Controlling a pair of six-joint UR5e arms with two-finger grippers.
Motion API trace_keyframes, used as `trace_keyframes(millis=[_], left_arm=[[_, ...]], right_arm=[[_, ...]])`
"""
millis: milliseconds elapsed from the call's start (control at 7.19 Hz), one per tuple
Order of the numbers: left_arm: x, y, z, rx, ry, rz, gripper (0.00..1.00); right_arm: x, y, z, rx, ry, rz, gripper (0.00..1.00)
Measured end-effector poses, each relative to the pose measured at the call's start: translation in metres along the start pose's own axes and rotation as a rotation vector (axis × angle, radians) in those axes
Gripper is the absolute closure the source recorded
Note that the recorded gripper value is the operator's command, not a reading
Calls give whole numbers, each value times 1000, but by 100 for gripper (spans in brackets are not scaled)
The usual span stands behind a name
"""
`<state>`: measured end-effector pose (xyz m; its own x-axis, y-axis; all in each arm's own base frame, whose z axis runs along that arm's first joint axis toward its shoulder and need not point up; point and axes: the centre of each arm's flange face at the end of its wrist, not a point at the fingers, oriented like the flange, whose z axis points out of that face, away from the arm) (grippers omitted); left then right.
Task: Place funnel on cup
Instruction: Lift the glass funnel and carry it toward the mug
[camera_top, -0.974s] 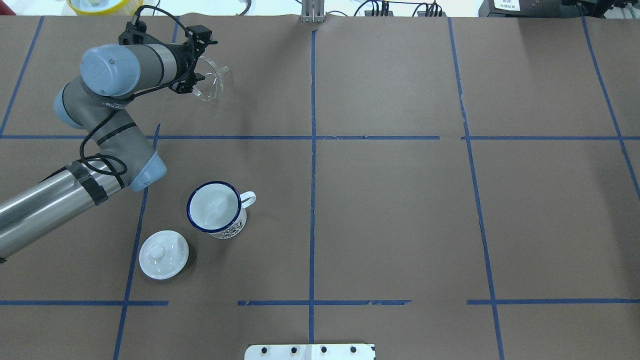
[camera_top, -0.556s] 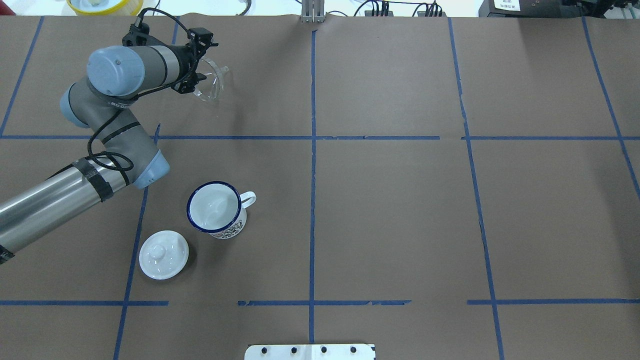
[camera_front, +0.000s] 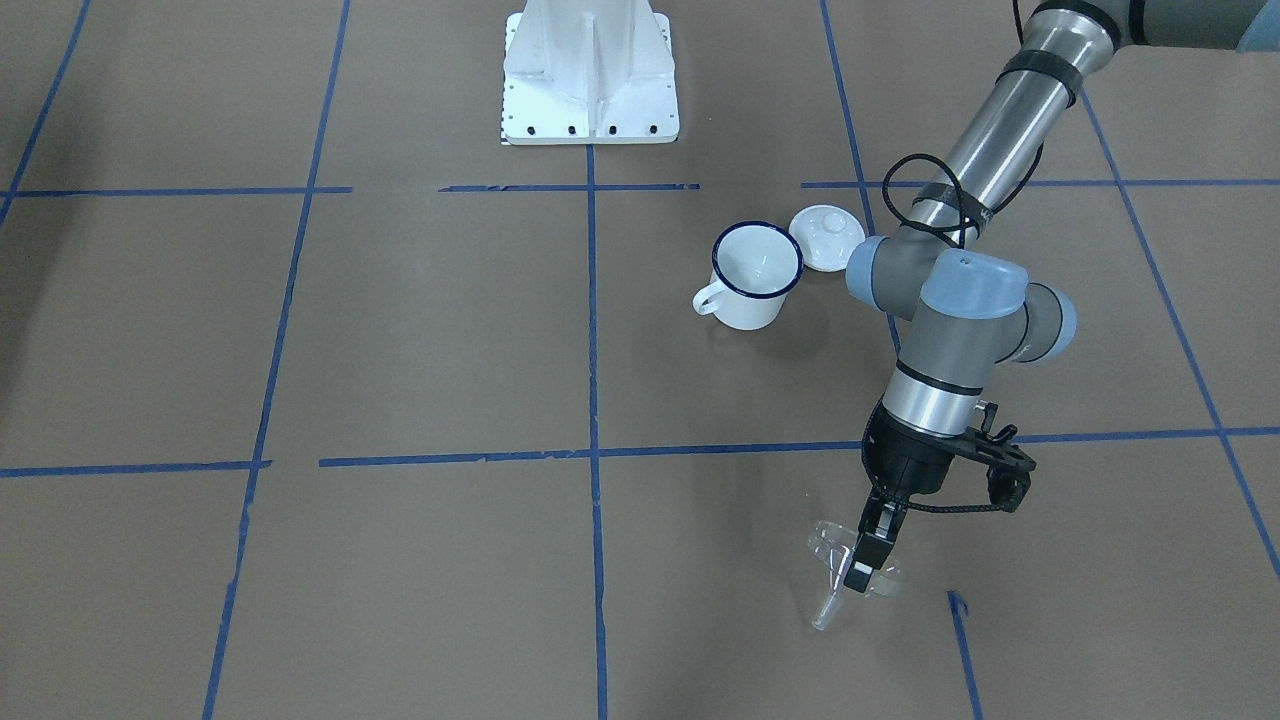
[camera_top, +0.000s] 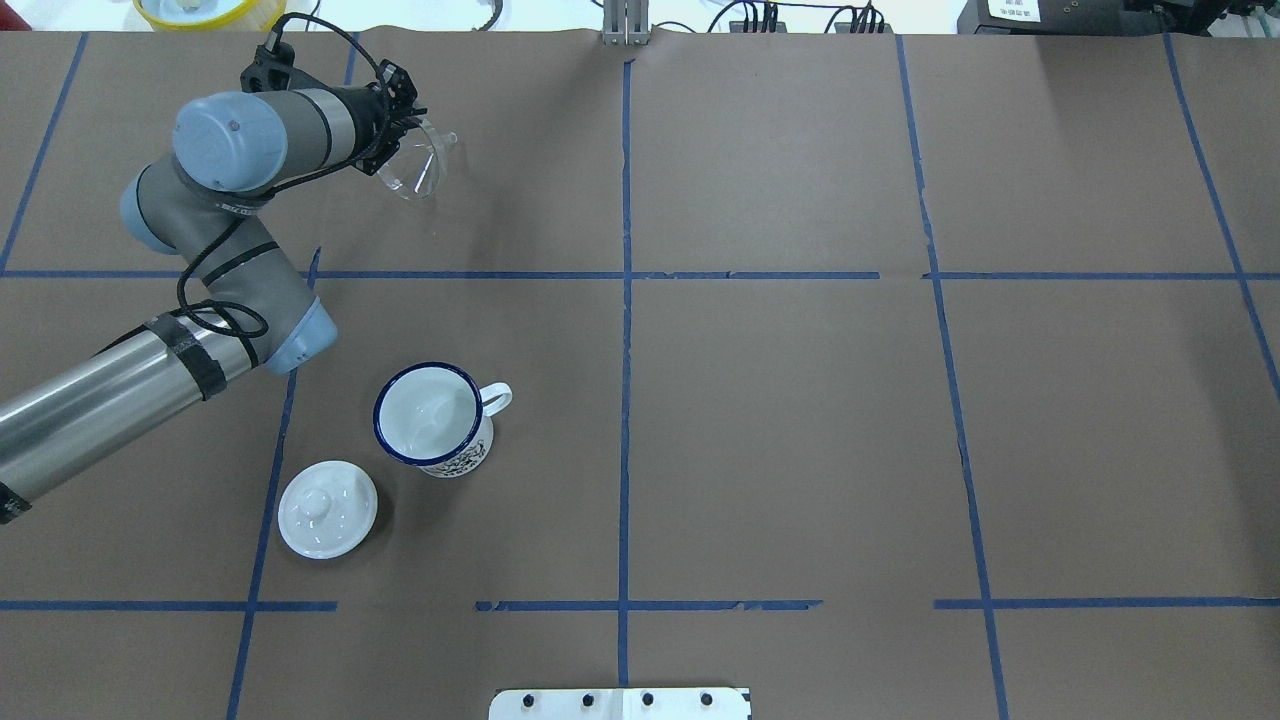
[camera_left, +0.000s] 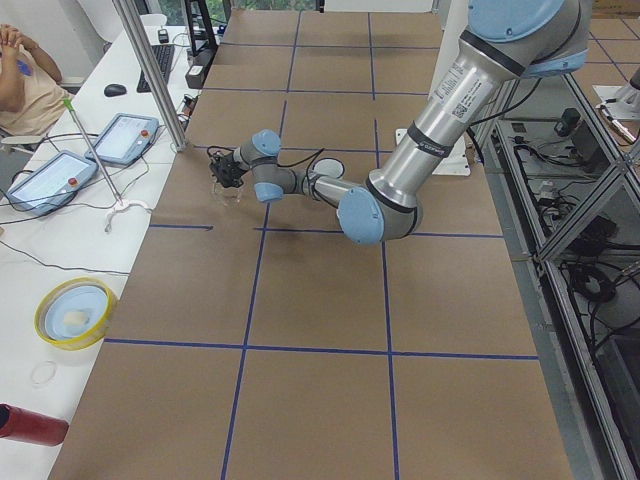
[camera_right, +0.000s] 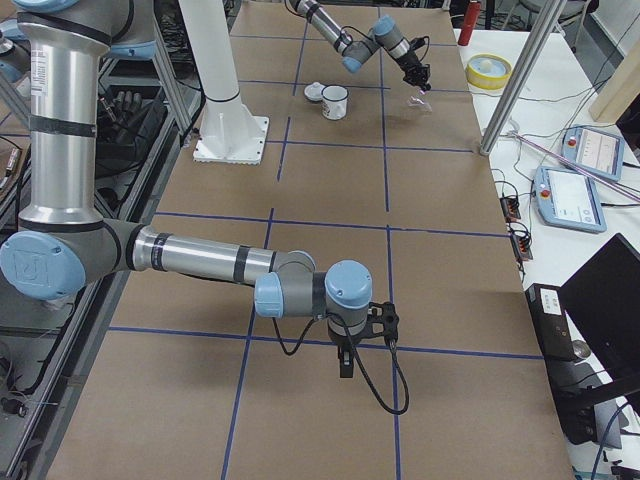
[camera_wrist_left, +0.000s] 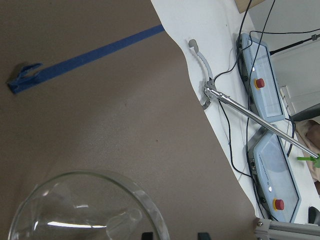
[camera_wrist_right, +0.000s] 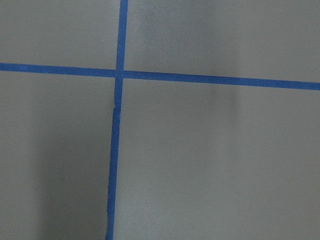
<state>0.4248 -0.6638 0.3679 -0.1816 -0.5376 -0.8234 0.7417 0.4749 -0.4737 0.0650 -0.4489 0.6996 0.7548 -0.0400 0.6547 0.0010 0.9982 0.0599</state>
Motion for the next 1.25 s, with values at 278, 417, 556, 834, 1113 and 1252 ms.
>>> trace_keyframes(millis=[278,417,556,834,1113,1252], left_arm=[[7,0,-6,-4,15,21,100],[27,0,-21,-17,55,25,100],[57,-1,-45,-43,100,25,100],[123,-3,-112,-126,95,23,100],[174,6,-200,-179,-7,63,100],[184,15,-237,-173,-68,88,100]], right_arm=[[0,0,0,0,0,0,0],[0,0,0,0,0,0,0],[0,0,0,0,0,0,0],[0,0,0,0,0,0,0],[0,0,0,0,0,0,0],[0,0,0,0,0,0,0]])
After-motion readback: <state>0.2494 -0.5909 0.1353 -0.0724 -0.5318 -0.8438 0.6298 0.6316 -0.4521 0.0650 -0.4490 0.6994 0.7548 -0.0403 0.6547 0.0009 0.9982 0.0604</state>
